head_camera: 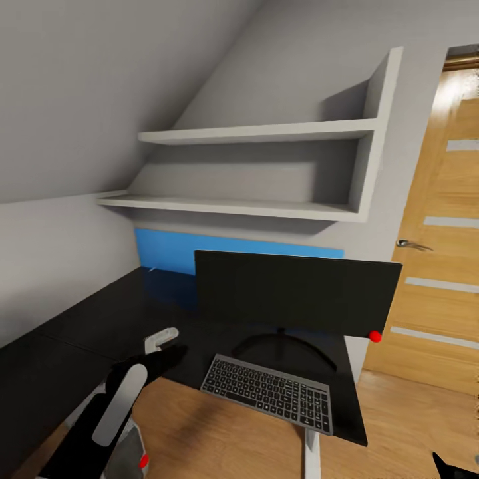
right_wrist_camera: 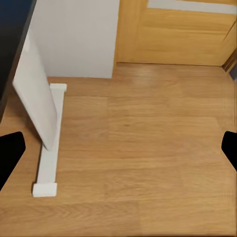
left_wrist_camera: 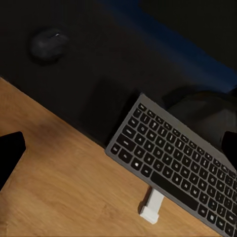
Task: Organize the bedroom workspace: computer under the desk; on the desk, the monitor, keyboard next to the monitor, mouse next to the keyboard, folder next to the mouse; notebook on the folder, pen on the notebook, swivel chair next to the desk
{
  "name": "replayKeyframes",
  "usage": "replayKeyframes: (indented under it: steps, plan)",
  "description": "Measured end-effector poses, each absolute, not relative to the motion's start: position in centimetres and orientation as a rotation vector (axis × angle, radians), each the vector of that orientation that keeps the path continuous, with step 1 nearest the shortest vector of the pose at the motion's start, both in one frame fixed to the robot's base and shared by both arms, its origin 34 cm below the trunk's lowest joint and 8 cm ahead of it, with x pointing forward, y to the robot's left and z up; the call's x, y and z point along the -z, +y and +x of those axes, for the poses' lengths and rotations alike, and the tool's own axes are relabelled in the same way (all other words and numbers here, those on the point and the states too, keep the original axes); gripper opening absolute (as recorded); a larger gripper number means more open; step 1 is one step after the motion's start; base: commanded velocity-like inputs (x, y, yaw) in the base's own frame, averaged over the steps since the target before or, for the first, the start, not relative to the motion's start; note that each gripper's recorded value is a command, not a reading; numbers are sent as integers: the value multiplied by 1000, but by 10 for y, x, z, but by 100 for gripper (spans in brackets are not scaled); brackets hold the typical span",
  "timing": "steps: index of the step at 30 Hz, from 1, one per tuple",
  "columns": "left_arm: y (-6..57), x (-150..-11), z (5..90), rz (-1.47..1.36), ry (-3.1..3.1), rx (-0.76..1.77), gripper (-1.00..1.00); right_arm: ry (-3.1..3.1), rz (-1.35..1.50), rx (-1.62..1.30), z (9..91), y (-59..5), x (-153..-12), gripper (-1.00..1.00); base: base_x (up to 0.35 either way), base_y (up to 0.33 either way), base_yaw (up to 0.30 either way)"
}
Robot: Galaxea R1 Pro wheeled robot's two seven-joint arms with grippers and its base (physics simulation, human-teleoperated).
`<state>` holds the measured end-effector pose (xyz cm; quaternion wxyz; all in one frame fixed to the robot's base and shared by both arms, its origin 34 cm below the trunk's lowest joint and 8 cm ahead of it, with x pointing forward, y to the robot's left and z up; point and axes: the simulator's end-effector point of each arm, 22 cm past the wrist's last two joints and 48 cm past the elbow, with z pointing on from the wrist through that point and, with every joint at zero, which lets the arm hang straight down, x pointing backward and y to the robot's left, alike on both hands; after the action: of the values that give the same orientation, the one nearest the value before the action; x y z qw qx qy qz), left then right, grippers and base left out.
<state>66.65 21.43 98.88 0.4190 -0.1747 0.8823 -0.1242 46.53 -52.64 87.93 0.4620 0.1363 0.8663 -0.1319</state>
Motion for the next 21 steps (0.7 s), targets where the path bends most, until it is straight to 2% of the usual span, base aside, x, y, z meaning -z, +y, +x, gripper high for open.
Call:
replayKeyframes:
  steps: [4,14,21]
  plan:
    - [252,-995,672,-376,2232,195,100,2134,333,326,465,-525,-878,100,14,6,-35]
    - [291,-984,675,-326,2248,-24,100,2152,341,331,459,-527,-870,100,6,4,-4]
    - [293,-968,673,-319,2269,-40,100,2160,344,333,457,-527,-866,100,205,143,0]
